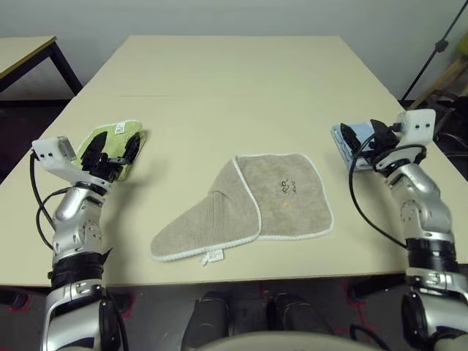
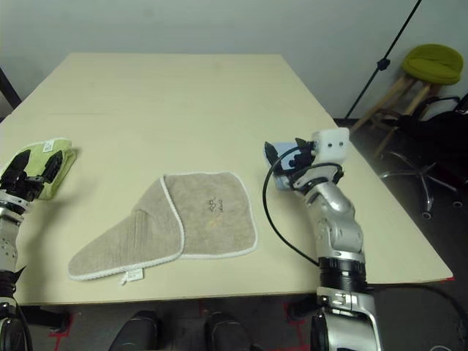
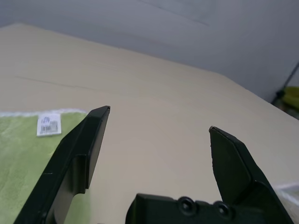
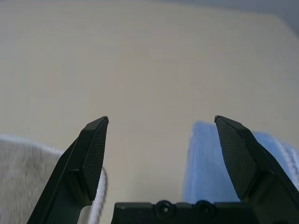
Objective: Fold the towel and set it aside.
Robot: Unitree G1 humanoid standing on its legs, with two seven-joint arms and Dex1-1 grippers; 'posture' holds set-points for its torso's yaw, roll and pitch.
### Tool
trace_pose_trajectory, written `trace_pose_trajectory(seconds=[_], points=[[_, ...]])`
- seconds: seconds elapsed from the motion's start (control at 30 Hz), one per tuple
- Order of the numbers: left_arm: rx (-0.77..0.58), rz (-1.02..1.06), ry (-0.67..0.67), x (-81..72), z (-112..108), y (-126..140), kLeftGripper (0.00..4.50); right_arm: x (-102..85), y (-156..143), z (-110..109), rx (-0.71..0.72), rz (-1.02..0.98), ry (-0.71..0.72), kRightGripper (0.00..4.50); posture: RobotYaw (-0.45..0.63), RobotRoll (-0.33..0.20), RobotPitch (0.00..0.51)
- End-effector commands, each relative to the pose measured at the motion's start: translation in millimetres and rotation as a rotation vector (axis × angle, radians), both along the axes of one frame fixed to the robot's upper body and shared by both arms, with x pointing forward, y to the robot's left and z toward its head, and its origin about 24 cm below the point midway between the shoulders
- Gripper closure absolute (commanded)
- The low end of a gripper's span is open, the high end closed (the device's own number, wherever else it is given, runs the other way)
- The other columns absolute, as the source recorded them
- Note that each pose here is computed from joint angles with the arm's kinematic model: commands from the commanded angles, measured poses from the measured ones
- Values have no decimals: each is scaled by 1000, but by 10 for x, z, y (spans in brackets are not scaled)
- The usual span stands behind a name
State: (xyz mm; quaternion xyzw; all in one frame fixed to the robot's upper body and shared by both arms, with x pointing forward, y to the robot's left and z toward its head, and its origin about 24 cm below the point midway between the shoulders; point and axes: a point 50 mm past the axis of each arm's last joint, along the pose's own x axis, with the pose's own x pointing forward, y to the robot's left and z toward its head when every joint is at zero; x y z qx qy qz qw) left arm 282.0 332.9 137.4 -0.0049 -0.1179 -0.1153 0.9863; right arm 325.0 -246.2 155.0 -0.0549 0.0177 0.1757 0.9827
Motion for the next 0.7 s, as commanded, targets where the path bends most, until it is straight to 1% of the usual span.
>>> trace_pose_trajectory(seconds=[0.03, 0.1, 0.13, 0.23, 0.37, 0.53, 0.6, 0.7], points=[[40, -199, 57, 43, 79, -103, 26, 70, 32, -124, -65, 115, 178, 0, 150, 0, 36], [46, -301, 109, 40, 111, -166, 26, 113, 6, -161, -143, 160, 260, 0, 153, 0, 31], [51, -375, 160, 19, 96, -217, 26, 154, 11, -178, -160, 188, 310, 0, 161, 0, 29], [100, -597, 299, -90, 17, -399, 26, 262, 80, -256, -230, 261, 457, 0, 180, 0, 32], [148, -801, 396, -202, -62, -637, 26, 394, 188, -309, -325, 306, 543, 0, 207, 0, 34], [190, -975, 456, -314, -129, -881, 26, 493, 268, -325, -382, 364, 614, 0, 232, 0, 38], [229, -1032, 466, -365, -161, -958, 26, 519, 293, -315, -405, 383, 627, 0, 238, 0, 39], [206, -1085, 478, -435, -208, -1072, 26, 546, 341, -299, -413, 416, 658, 0, 246, 0, 43]])
